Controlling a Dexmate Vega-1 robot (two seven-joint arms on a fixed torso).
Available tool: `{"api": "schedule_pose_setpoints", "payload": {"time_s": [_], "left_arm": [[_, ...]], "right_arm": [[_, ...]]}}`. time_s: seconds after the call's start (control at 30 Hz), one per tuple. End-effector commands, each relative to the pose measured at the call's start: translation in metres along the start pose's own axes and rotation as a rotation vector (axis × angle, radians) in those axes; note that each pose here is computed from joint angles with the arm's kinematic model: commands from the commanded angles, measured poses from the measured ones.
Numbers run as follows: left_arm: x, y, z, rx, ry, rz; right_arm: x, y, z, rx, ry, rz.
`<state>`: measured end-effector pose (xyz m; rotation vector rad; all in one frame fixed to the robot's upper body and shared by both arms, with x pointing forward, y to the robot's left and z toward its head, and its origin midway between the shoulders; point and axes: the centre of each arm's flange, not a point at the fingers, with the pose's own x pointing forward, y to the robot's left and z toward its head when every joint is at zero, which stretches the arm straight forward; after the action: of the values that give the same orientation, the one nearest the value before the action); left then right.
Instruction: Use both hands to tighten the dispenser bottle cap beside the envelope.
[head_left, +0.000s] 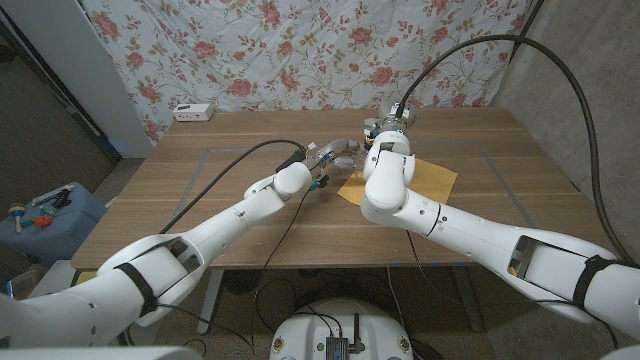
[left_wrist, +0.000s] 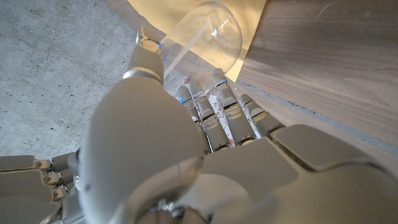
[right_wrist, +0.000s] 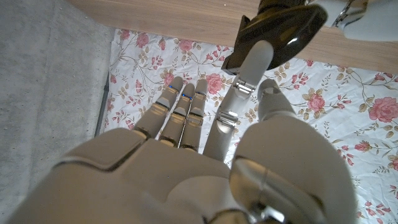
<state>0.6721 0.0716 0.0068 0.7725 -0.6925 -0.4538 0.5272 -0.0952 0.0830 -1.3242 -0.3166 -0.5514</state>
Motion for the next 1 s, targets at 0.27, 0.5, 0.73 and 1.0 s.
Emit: {"api": "schedule_pose_setpoints", "payload": {"time_s": [0.27,0.5,0.73,1.0], "left_arm": [[-0.003,0.000,-0.001,-0.002,0.004,0.016],[-0.004,0.001,-0.001,-0.002,0.002,0.021],[-0.005,0.003,-0.001,-0.003,0.000,0.023],[-0.005,0.005,-0.002,-0.004,-0.002,0.026]], "right_arm": [[-0.013,-0.019,-0.005,0.055,-0.043,-0.042],[-0.014,-0.021,-0.013,0.078,-0.072,-0.006],[-0.015,-0.026,-0.022,0.088,-0.117,0.029],[-0.015,-0.032,-0.030,0.065,-0.173,0.058]]}}
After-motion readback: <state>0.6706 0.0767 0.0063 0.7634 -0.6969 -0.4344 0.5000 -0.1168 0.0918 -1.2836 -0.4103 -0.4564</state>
